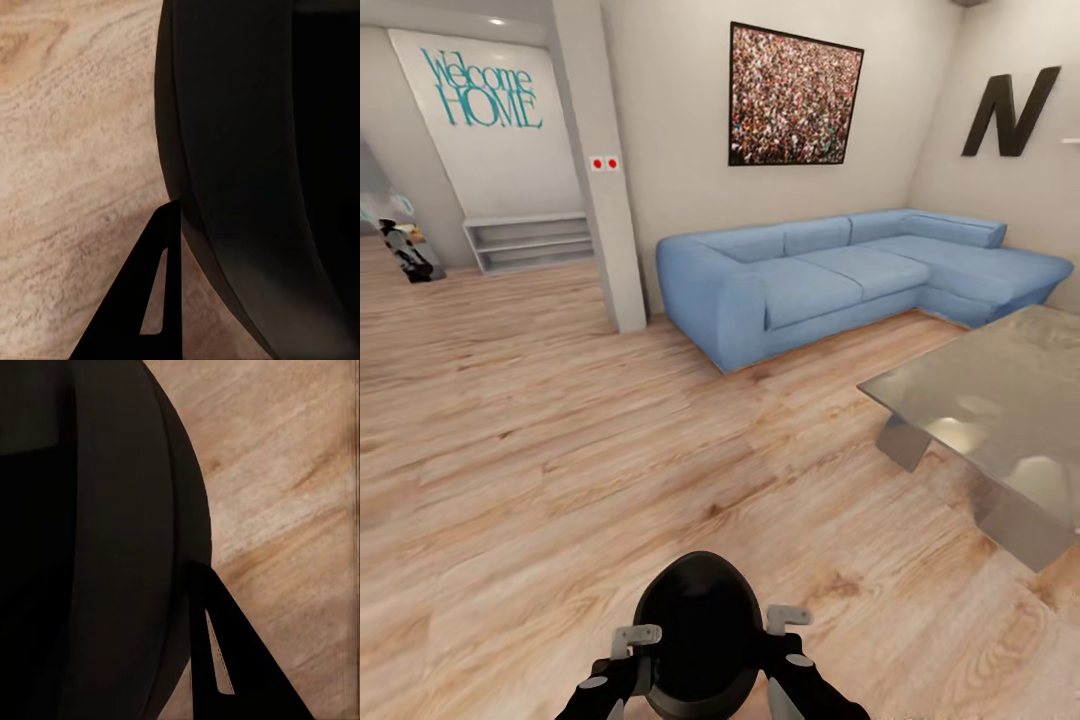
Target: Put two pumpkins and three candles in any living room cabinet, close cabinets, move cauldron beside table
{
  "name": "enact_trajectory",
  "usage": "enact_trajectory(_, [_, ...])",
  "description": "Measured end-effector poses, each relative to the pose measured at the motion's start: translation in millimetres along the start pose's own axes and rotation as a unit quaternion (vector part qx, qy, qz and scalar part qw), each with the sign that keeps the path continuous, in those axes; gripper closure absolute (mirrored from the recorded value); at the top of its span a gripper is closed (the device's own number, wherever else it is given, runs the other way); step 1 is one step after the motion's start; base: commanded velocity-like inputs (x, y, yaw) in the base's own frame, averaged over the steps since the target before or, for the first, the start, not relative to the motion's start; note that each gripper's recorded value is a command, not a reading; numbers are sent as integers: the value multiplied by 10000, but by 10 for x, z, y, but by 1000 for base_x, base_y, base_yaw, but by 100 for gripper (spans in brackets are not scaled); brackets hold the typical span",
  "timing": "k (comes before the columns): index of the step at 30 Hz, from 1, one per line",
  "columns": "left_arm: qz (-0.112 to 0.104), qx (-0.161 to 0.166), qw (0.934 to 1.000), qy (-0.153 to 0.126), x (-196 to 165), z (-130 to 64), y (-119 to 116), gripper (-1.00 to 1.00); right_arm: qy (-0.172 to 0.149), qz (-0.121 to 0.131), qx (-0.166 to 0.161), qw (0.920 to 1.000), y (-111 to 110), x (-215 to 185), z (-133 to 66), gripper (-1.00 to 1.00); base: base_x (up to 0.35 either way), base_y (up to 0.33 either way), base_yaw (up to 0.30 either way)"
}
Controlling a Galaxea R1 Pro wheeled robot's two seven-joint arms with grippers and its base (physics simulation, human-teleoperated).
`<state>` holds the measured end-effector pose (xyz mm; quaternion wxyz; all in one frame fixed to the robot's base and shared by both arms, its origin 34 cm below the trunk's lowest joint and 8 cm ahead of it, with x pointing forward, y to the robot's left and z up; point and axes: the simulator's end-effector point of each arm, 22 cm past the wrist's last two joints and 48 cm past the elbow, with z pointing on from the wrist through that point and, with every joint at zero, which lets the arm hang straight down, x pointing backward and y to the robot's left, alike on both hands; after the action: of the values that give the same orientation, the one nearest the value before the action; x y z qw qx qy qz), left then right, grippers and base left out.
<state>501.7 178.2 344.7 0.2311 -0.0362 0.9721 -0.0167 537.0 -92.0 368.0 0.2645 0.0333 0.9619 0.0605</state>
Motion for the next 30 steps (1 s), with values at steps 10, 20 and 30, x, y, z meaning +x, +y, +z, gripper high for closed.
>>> enact_trajectory(10, [0, -2, 10000, 23, 21, 9, 2, 100, 23, 2, 2, 10000, -3, 21, 10, 100, 82, 0, -256])
enact_trajectory(20, [-1, -4, 10000, 46, 42, 18, 4, 100, 46, 4, 4, 10000, -6, 43, 19, 100, 82, 9, -256])
enact_trajectory(30, [-2, -5, 10000, 70, 63, 27, 5, 100, 69, 6, 6, 10000, -9, 65, 28, 100, 84, 124, -256])
